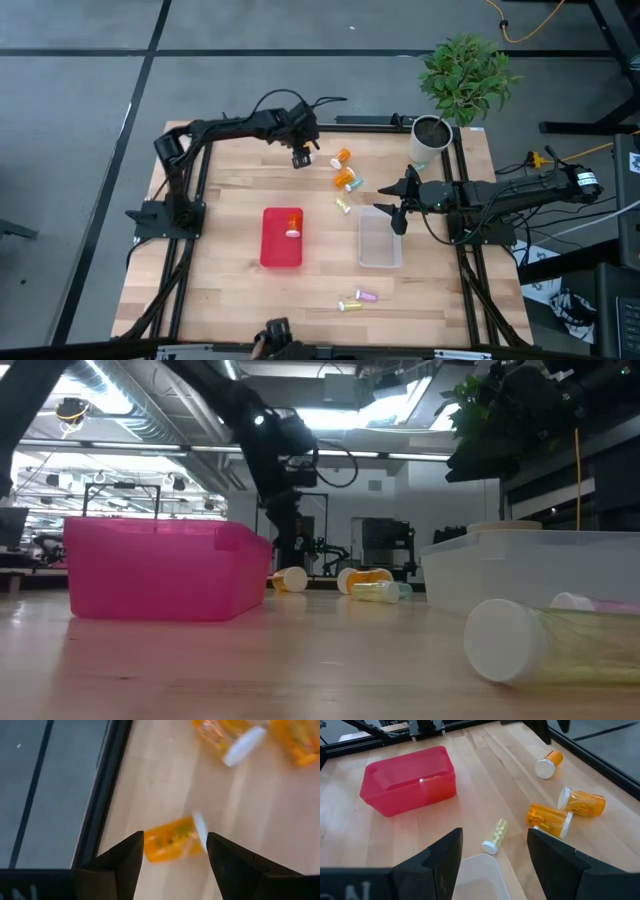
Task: Pick and place medicine bottles into bin by pill shape (circle, oval)
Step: Put the large orange pill bottle into the red bin
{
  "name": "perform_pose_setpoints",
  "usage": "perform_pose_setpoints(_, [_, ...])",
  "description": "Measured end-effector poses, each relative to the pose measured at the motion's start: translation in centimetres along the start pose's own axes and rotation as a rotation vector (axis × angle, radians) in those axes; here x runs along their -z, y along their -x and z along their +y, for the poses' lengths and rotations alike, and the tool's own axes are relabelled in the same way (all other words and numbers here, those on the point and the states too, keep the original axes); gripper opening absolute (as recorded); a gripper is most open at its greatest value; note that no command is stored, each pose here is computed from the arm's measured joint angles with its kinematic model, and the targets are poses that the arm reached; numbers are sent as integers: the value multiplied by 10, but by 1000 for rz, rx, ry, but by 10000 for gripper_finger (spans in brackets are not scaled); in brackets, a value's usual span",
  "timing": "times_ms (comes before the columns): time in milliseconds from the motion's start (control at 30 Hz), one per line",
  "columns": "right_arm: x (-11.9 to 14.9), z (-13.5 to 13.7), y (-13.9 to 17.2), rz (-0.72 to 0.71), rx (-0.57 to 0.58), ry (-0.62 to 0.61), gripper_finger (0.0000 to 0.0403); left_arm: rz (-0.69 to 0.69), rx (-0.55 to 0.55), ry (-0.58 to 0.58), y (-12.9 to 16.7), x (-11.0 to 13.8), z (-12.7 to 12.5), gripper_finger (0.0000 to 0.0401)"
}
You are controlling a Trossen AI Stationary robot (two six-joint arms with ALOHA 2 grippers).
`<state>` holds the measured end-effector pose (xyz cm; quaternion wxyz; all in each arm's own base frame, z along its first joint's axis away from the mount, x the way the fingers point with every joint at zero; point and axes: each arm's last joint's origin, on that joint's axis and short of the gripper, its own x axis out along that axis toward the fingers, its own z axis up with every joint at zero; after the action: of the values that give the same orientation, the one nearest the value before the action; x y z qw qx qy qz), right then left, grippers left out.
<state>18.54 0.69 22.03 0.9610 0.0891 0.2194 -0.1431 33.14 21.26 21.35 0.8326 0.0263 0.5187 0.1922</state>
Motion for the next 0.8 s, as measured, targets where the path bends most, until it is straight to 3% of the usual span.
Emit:
perform_pose_setpoints(200, [0, 0, 0, 0, 0, 0, 225, -77, -41, 48, -32, -5, 6, 210])
perform_pose_setpoints(433, [0, 0, 0, 1, 0, 2, 225, 44, -57, 48, -61, 10, 5, 210])
perform_pose_setpoints(633, [0, 0, 0, 1, 0, 2, 225, 59, -58, 74, -56, 8, 2, 210])
perform_pose_setpoints(800, [0, 0, 0, 3, 1, 2, 225, 160, -99, 116, -30, 5, 5, 210])
